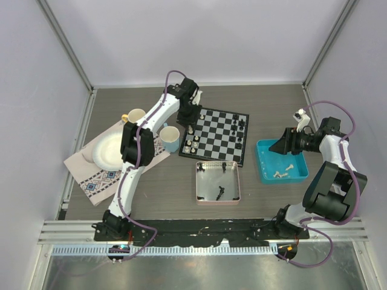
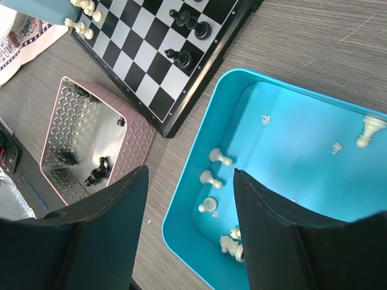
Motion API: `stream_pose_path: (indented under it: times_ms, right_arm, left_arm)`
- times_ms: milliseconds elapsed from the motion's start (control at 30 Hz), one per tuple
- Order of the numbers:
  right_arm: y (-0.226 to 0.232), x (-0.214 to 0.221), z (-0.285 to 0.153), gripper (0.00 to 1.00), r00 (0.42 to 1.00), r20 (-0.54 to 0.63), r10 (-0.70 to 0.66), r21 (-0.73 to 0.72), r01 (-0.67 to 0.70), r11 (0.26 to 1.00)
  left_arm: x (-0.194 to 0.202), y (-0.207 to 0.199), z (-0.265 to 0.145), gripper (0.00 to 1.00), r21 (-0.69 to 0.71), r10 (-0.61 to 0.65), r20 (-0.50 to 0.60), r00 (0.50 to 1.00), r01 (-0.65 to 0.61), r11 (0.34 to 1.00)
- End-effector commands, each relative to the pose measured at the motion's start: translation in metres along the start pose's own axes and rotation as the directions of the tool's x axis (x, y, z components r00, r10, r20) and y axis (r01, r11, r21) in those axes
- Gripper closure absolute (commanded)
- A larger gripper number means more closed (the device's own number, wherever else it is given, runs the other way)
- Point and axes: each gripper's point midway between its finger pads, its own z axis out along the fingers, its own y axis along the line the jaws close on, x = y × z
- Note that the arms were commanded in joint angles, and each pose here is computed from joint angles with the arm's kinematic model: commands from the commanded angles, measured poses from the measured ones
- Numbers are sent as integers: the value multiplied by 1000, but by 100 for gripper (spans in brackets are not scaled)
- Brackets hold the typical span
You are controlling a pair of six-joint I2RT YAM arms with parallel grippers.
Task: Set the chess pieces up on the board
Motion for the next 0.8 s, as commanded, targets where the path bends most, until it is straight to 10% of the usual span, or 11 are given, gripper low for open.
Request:
stream_pose_path:
  times_ms: [0,400,767]
  right_arm:
    - [4,-13,-4,36,998,31,-47,-19,48,999]
    - [10,-11,-13,36,991,26,-134,20,134,991]
    - [17,-44,-45,35,959,27,-281,164,273,948]
  left_arm:
    - [-22,-11,-16,47,36,-15,80,997,12,999]
    - [-73,-24,-97,19,124,-80,347,935,39,991]
    - [-76,-3,-241,1,83,-44,714,699,-23,996]
